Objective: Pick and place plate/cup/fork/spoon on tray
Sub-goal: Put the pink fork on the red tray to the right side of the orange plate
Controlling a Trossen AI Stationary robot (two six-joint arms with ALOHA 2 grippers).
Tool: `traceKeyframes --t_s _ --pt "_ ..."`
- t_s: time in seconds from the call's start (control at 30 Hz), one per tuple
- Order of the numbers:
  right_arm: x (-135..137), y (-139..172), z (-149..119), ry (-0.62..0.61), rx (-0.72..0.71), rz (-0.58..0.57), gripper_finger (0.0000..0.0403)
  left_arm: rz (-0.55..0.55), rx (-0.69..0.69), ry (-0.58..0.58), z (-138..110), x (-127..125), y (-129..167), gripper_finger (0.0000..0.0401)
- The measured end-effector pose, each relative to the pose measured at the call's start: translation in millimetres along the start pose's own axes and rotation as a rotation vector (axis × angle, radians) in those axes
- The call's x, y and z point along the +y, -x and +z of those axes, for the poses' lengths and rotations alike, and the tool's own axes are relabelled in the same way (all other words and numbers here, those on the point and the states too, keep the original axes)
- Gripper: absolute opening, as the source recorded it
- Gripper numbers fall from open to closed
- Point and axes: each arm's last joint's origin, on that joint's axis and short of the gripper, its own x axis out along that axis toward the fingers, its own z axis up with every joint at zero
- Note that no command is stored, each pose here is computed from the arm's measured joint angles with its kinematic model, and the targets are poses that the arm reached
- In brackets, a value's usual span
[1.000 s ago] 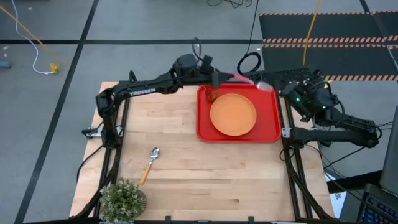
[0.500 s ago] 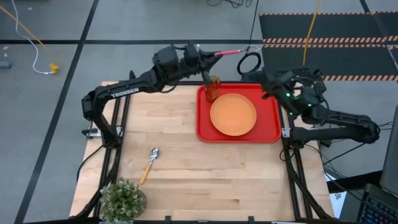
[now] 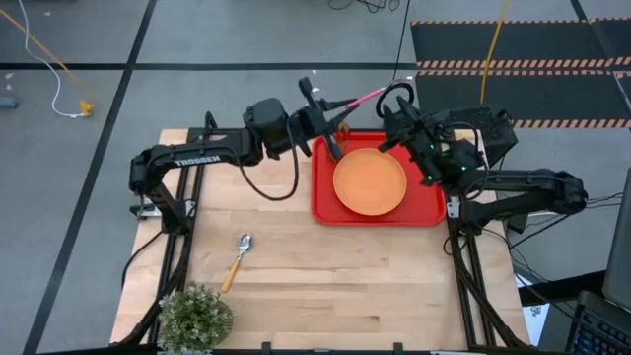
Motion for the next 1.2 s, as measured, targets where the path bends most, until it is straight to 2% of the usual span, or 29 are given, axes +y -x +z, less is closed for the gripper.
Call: traceKeyframes --t_s 0.27,0.5,0.8,0.97,1.2 --pt "-5 -3 -3 -0.006 0.033 0.016 0.0192 -0.011 0.081 -0.06 1 -12 3 0.0031" --pt "-6 -3 -3 0.095 0.043 0.016 0.0192 -0.036 0.096 -0.056 1 -18 4 0.0032" --pt "-6 -3 -3 0.203 0.048 0.018 0.019 -0.03 0.099 0.012 2 -19 4 0.0032" --pt "-7 -3 -3 0.239 0.049 0.011 0.0163 -0.034 0.097 0.043 3 -21 5 0.0032" --pt "-11 -3 -3 0.284 0.066 -0.024 0.0113 -0.063 0.114 0.089 -6 -39 -3 0.0032"
